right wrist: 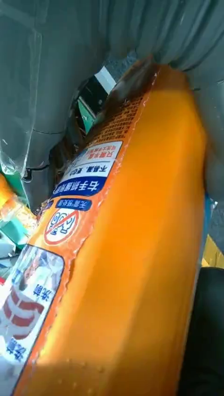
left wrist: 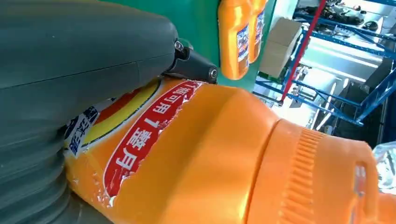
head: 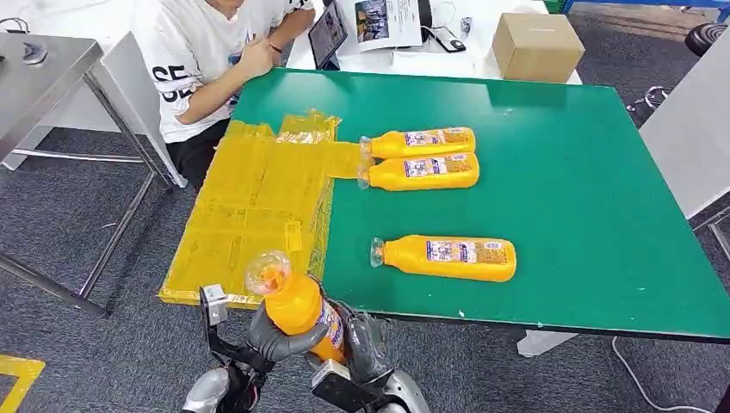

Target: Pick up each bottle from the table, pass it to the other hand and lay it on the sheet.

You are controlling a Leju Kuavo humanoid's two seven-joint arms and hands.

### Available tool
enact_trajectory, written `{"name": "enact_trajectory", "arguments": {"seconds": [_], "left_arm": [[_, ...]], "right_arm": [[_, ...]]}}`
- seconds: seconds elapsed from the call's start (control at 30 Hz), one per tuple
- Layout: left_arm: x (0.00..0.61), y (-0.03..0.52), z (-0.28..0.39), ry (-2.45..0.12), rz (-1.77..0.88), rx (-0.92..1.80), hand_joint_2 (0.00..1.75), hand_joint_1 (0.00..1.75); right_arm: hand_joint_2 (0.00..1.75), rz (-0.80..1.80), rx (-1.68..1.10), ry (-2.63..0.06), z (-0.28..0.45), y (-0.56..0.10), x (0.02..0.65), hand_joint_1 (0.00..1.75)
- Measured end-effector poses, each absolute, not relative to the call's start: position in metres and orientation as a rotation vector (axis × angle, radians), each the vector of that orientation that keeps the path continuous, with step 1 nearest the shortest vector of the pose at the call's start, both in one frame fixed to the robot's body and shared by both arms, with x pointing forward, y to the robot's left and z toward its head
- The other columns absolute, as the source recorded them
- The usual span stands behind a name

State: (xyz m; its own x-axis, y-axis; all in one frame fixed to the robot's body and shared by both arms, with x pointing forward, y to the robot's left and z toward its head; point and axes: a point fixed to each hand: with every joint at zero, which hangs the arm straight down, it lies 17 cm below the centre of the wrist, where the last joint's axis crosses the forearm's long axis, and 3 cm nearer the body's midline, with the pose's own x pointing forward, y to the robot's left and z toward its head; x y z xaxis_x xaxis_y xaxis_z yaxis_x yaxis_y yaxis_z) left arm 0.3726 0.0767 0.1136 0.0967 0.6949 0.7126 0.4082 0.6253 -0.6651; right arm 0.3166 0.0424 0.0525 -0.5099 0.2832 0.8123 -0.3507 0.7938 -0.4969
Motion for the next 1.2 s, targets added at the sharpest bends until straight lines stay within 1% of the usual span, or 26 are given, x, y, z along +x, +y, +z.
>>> {"name": "enact_trajectory", "arguments": {"seconds": [0.07, 0.1, 0.13, 0.2, 0.43, 0.47, 0.5, 0.53, 0.57, 0.77, 0.9, 0.97, 1.0, 1.03, 1.1, 1.2], "left_arm": [[0.372, 0.077, 0.116, -1.533, 0.268, -0.960, 1.75, 1.75], [0.372, 0.077, 0.116, -1.535, 0.266, -0.960, 1.75, 1.75], [0.373, 0.077, 0.117, -1.538, 0.265, -0.960, 1.75, 1.75], [0.372, 0.078, 0.119, -1.542, 0.265, -0.961, 1.75, 1.75], [0.373, 0.078, 0.125, -1.547, 0.277, -0.978, 1.75, 1.75], [0.374, 0.078, 0.126, -1.549, 0.278, -0.979, 1.75, 1.75], [0.374, 0.078, 0.126, -1.549, 0.277, -0.979, 1.75, 1.75], [0.374, 0.078, 0.126, -1.549, 0.278, -0.979, 1.75, 1.75], [0.374, 0.078, 0.127, -1.550, 0.277, -0.980, 1.75, 1.75], [0.374, 0.078, 0.125, -1.545, 0.301, -0.970, 1.75, 1.75], [0.382, 0.087, 0.121, -1.591, 0.293, -0.852, 1.75, 1.75], [0.391, 0.098, 0.122, -1.657, 0.278, -0.717, 1.75, 1.75], [0.398, 0.111, 0.124, -1.719, 0.266, -0.600, 1.75, 1.75], [0.408, 0.128, 0.129, -1.797, 0.238, -0.424, 1.75, 1.75], [0.427, 0.157, 0.149, -1.906, 0.203, -0.168, 1.75, 1.75], [0.449, 0.190, 0.183, -2.019, 0.178, 0.072, 1.75, 1.75]], "right_arm": [[1.75, 0.766, 0.062, -1.958, 0.055, 0.042, 0.318, 1.55], [1.75, 0.762, 0.065, -1.956, 0.055, 0.042, 0.318, 1.62], [1.75, 0.756, 0.066, -1.957, 0.056, 0.041, 0.319, 1.62], [1.75, 0.745, 0.069, -1.959, 0.058, 0.040, 0.319, 1.57], [1.75, 0.720, 0.068, -1.970, 0.066, 0.038, 0.323, 1.54], [1.75, 0.716, 0.068, -1.971, 0.066, 0.038, 0.324, 1.40], [1.75, 0.712, 0.069, -1.971, 0.067, 0.038, 0.324, 0.07], [1.75, 0.709, 0.072, -1.969, 0.067, 0.038, 0.324, 0.00], [0.00, 0.706, 0.076, -1.968, 0.067, 0.038, 0.324, 0.00], [0.00, 0.565, 0.286, -1.897, 0.076, 0.042, 0.323, 0.00], [0.00, 0.513, 0.338, -1.938, 0.100, 0.040, 0.325, 0.00], [0.00, 0.476, 0.324, -1.965, 0.111, 0.033, 0.329, 0.00], [0.00, 0.448, 0.307, -1.981, 0.117, 0.027, 0.331, 0.00], [0.00, 0.408, 0.288, -2.002, 0.126, 0.019, 0.335, 0.00], [0.00, 0.355, 0.261, -2.043, 0.143, 0.006, 0.341, 0.00], [0.00, 0.298, 0.231, -2.097, 0.165, -0.008, 0.346, 0.00]]}}
